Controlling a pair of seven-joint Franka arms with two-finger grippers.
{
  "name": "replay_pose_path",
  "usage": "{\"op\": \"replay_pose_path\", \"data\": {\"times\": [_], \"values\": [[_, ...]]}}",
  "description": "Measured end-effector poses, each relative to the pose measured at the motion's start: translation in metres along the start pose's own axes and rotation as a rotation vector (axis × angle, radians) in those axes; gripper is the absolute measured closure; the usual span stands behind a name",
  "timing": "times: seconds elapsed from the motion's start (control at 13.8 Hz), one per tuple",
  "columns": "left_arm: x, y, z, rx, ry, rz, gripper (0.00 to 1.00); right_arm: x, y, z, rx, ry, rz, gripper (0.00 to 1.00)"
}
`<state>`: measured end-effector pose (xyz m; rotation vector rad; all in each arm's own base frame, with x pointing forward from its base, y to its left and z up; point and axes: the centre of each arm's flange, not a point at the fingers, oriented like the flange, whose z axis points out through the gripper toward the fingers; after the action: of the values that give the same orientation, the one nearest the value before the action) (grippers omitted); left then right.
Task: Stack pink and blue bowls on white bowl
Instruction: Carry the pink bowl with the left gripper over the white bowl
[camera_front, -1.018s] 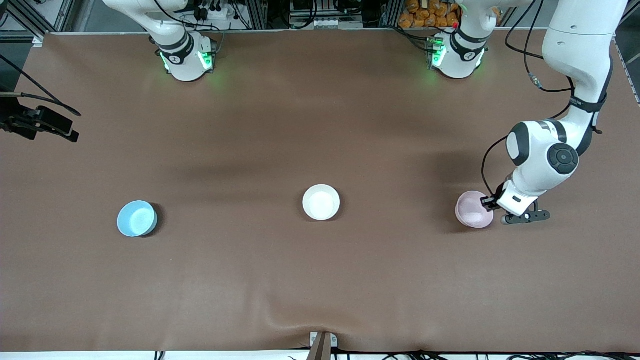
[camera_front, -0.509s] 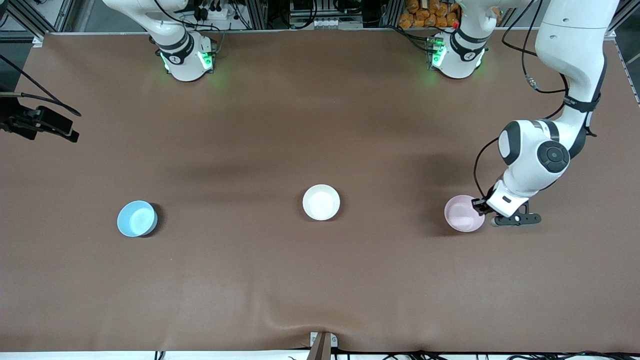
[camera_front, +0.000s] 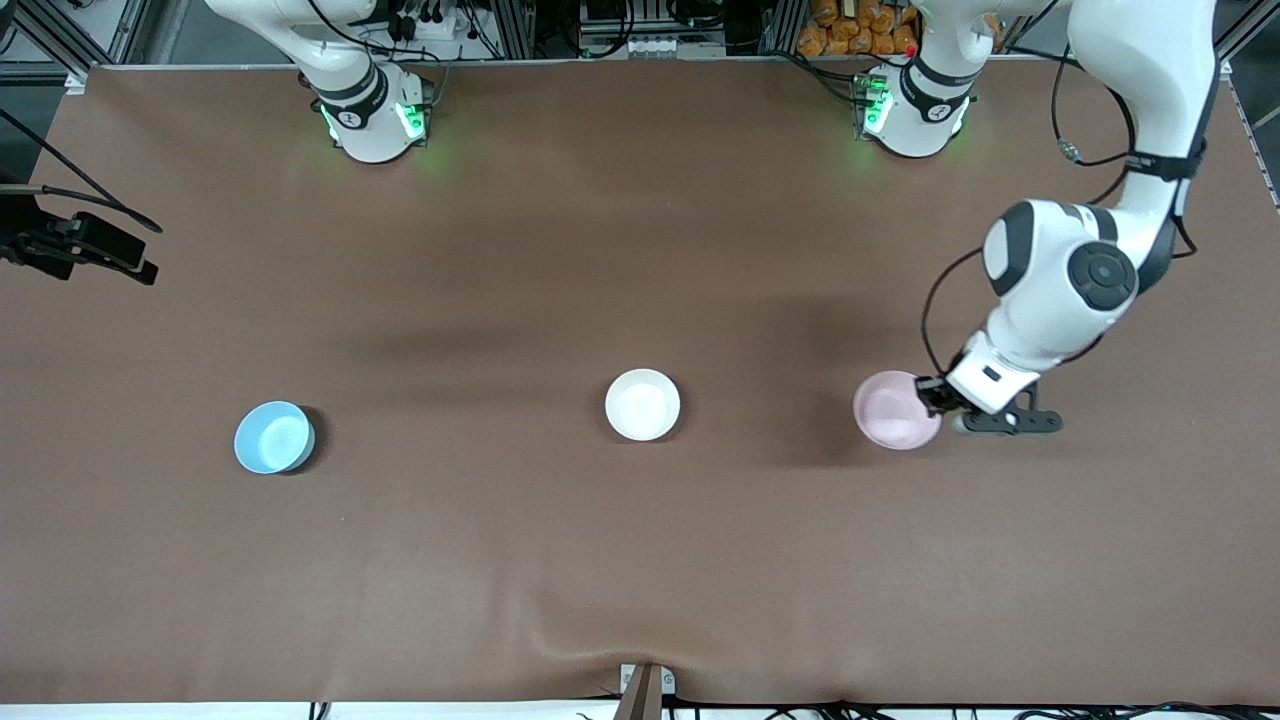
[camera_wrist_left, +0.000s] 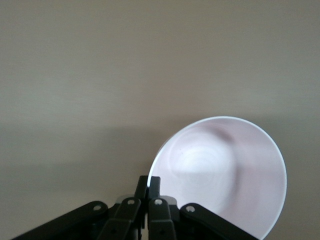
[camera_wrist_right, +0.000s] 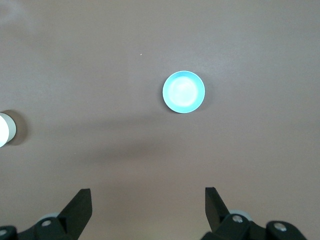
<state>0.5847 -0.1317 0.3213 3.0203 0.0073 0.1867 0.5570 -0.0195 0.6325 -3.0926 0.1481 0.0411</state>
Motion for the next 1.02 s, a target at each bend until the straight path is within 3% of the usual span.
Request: {"op": "replay_pose_path", "data": {"times": [0.73,1.02], "values": [[-0.061,0.208,-0.003,-0.120,-0.051,-0.159,0.97,0.000,0.001,0.000,0.000,-0.001,0.002,0.00],[-0.056,0.258,0.010,-0.167,-0.070,-0.170,0.97,0.005,0.004,0.011,-0.001,-0.023,0.009,0.00]]}}
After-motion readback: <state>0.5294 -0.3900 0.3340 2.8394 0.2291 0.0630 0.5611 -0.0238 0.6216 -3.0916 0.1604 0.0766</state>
